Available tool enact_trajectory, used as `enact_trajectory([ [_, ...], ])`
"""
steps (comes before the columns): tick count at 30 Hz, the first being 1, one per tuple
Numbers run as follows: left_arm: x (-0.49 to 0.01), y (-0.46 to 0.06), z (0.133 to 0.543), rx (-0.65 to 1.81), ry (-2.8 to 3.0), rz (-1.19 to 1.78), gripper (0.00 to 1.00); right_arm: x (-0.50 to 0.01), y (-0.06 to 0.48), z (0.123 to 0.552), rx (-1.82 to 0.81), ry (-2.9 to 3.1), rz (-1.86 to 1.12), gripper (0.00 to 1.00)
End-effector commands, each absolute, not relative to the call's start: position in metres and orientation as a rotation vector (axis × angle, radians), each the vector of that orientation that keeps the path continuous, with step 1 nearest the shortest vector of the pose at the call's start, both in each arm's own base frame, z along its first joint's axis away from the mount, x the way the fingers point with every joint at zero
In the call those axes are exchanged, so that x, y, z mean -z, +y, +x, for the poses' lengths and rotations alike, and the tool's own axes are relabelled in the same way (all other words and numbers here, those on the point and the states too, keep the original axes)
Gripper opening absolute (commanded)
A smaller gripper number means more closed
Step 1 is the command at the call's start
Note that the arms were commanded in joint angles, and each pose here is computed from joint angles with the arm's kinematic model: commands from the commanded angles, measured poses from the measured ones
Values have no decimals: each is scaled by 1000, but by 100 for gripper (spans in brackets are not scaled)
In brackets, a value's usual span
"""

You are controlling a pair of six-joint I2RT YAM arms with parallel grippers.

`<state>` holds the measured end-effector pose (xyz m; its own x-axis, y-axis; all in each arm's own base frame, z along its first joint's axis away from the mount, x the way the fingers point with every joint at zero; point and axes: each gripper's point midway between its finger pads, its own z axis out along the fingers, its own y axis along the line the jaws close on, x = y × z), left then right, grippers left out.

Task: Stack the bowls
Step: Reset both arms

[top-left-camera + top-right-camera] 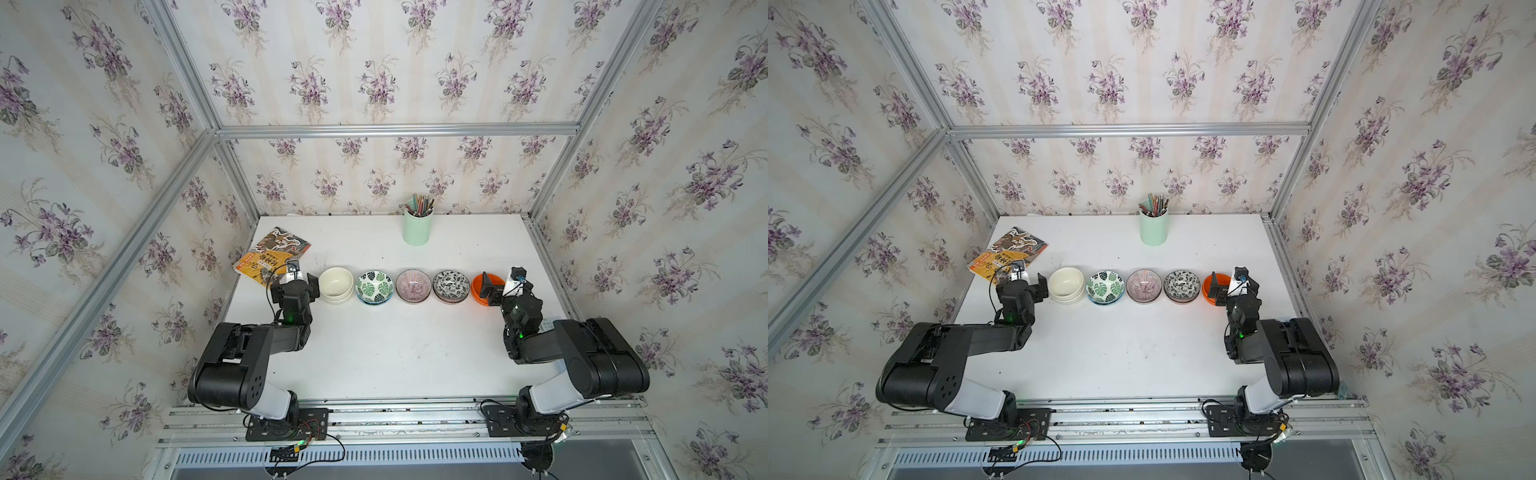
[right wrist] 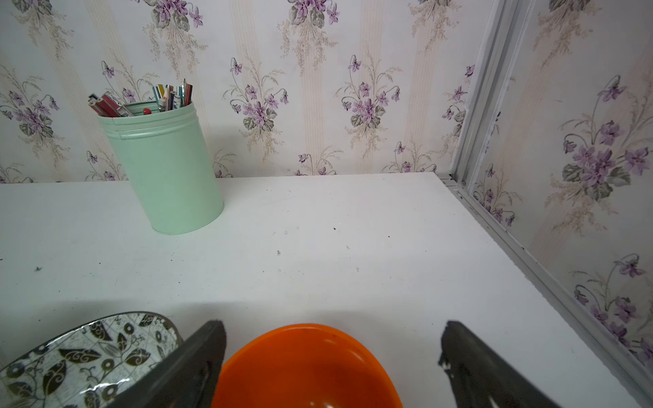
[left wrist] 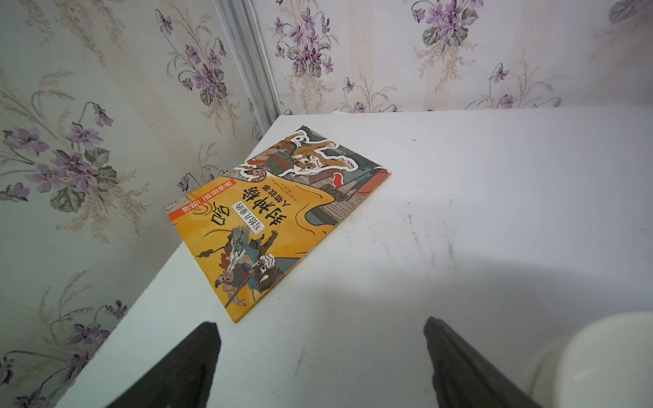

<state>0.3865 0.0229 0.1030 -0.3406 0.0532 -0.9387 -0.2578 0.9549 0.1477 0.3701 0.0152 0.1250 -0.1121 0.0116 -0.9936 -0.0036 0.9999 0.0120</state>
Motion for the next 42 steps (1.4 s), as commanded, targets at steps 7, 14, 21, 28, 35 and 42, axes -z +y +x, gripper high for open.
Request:
enact_trajectory([
  [7, -110, 18, 389, -242, 1857, -136, 98, -129, 14, 371, -11, 1667, 18, 100],
  [14, -100, 18, 385, -189, 1852, -137, 99, -129, 13, 371, -7, 1664, 21, 100],
  [21, -98, 17, 392, -199, 1869, -120, 100, -130, 13, 371, -6, 1663, 22, 100],
  [28, -98, 16, 394, -202, 1883, -116, 100, -130, 12, 371, -5, 1663, 24, 100],
  [35, -98, 16, 394, -202, 1883, -116, 100, -130, 13, 371, -6, 1664, 23, 100],
  [42, -98, 16, 394, -202, 1882, -118, 100, -130, 12, 371, -4, 1663, 25, 100],
])
